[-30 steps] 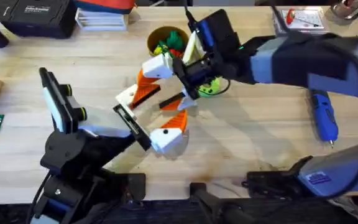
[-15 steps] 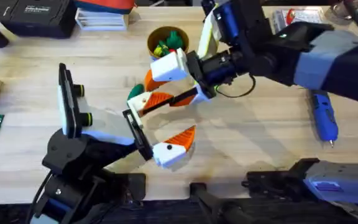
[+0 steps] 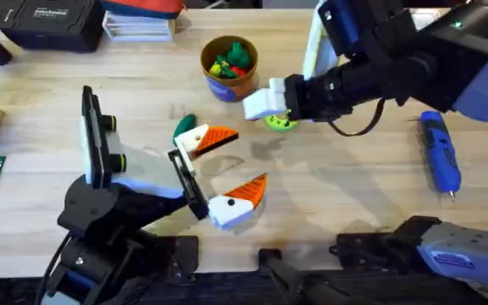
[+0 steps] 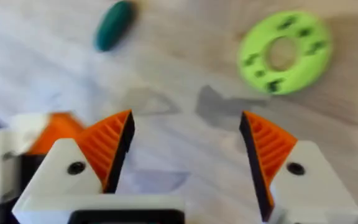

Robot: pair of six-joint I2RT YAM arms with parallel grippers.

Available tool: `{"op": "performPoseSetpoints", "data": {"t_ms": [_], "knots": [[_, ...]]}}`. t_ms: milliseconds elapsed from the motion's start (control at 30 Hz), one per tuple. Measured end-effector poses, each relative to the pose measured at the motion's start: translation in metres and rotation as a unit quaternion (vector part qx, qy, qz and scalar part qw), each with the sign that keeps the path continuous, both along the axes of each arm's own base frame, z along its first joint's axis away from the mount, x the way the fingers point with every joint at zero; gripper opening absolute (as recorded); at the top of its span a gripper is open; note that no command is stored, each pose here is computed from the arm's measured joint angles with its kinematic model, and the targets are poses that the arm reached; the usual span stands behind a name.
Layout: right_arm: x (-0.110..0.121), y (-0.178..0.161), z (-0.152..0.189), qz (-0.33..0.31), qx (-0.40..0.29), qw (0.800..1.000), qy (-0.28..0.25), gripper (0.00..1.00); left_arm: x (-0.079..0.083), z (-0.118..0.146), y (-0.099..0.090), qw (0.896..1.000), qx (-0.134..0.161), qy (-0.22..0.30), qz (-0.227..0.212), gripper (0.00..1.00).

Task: Pick up the gripper from the table and insert it into the empty holder that is missing its gripper. Then pick up a screw, insert it into the mounting hole, and use the screwdriver to tighten it. Finally, clean up the table by picking up the vegetable and placing it into the bucket.

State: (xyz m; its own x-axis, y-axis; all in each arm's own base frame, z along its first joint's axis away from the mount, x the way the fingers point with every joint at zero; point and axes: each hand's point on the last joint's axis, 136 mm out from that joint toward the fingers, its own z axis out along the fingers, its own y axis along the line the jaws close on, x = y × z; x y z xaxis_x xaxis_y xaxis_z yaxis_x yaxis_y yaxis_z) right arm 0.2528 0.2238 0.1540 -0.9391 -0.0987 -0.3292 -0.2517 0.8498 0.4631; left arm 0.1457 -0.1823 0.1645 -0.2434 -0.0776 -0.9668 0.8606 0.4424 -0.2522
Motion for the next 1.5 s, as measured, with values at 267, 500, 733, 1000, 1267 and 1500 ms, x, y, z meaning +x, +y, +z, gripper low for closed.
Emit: {"op": "performPoseSetpoints", "data": {"t_ms": [267, 500, 733, 1000, 1267, 1500], "knots": [[0.030, -0.043, -0.027, -0.003, -0.154, 0.985, -0.072, 0.971, 0.000, 0.000, 0.000, 1.000, 0.000, 0.000, 0.000, 0.985], [0.036, -0.052, -0.066, 0.030, -0.226, 0.972, -0.051, 0.677, 0.000, 0.000, 0.000, 1.000, 0.000, 0.000, 0.000, 0.985], [0.035, -0.050, -0.096, 0.061, -0.259, 0.963, -0.029, 0.518, 0.000, 0.000, 0.000, 1.000, 0.000, 0.000, 0.000, 0.985], [0.042, -0.048, -0.100, 0.061, -0.265, 0.962, -0.041, 0.373, 0.000, 0.000, 0.000, 1.000, 0.000, 0.000, 0.000, 0.985], [0.042, -0.047, -0.099, 0.063, -0.269, 0.960, -0.045, 0.278, 0.000, 0.000, 0.000, 1.000, 0.000, 0.000, 0.000, 0.985], [0.043, -0.047, -0.099, 0.064, -0.271, 0.959, -0.048, 0.223, 0.000, 0.000, 0.000, 1.000, 0.000, 0.000, 0.000, 0.985]]}}
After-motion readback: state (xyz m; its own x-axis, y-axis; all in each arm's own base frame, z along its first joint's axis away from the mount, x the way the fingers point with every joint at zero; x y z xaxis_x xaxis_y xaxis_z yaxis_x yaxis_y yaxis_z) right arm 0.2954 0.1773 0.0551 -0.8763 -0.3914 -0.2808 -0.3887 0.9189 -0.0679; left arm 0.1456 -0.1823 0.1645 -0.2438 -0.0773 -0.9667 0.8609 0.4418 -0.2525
